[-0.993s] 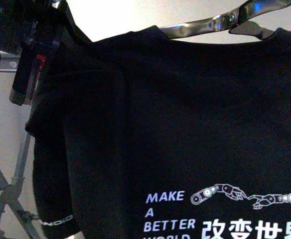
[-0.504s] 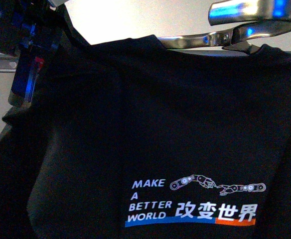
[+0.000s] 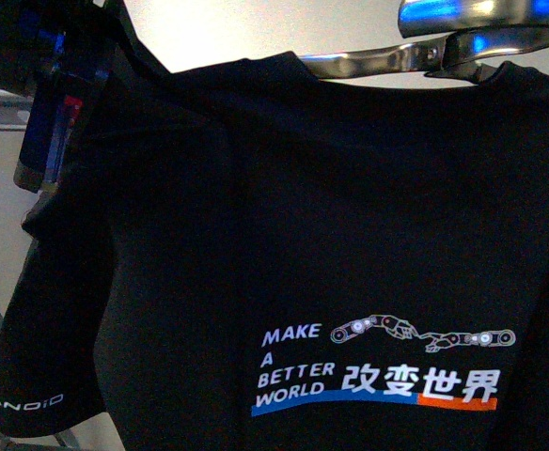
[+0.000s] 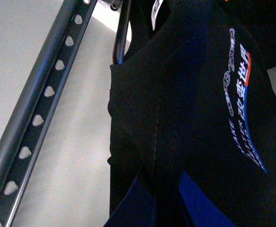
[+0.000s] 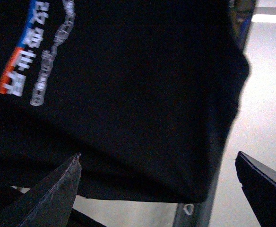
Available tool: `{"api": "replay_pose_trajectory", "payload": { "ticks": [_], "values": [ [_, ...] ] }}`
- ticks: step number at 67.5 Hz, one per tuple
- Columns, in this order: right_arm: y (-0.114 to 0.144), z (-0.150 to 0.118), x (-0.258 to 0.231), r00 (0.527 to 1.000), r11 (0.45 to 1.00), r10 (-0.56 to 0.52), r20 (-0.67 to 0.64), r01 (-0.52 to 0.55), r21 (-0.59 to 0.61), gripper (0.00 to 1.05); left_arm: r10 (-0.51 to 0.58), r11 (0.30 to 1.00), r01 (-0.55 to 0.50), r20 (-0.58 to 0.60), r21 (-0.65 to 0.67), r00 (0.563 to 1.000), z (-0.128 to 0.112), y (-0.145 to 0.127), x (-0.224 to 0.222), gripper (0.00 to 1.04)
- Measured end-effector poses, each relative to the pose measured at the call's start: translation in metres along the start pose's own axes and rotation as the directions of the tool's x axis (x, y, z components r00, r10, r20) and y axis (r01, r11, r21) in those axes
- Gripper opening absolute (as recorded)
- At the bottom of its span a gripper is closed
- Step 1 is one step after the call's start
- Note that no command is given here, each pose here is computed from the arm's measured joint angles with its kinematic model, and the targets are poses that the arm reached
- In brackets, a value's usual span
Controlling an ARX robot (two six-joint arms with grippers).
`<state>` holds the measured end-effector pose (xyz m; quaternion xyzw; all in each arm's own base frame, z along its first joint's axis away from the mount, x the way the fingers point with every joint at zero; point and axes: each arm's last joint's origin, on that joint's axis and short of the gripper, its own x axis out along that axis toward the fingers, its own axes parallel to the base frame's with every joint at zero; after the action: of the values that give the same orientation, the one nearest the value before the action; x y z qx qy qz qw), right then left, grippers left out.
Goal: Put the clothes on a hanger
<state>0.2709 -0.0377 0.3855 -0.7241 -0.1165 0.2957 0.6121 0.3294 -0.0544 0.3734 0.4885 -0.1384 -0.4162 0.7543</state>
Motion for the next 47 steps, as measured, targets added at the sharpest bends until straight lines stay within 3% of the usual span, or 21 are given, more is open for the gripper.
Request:
{"api": "replay_pose_trajectory", "payload": {
  "ticks": [7,18,39,47],
  "values": [
    [-0.023,-0.005,0.012,1.0,1.0,-0.013,-0.003,0.013,0.006,0.97,0.0,1.0,0.0,0.0,0.0,1.0,0.0,0.0,0.0,0.05],
    [-0.044,-0.013,0.043,1.0,0.994,0.023,0.009,-0.024,0.111,0.97,0.0,1.0,0.0,0.0,0.0,1.0,0.0,0.0,0.0,0.05],
    [-0.035,-0.023,0.091,0.994,0.97,0.109,-0.019,-0.103,0.22,0.97,0.0,1.0,0.0,0.0,0.0,1.0,0.0,0.0,0.0,0.05],
    [-0.032,-0.027,0.1,0.994,0.965,0.1,-0.041,-0.087,0.246,0.85,0.0,1.0,0.0,-0.001,0.0,1.0,0.0,0.0,0.0,0.05]
  ]
}}
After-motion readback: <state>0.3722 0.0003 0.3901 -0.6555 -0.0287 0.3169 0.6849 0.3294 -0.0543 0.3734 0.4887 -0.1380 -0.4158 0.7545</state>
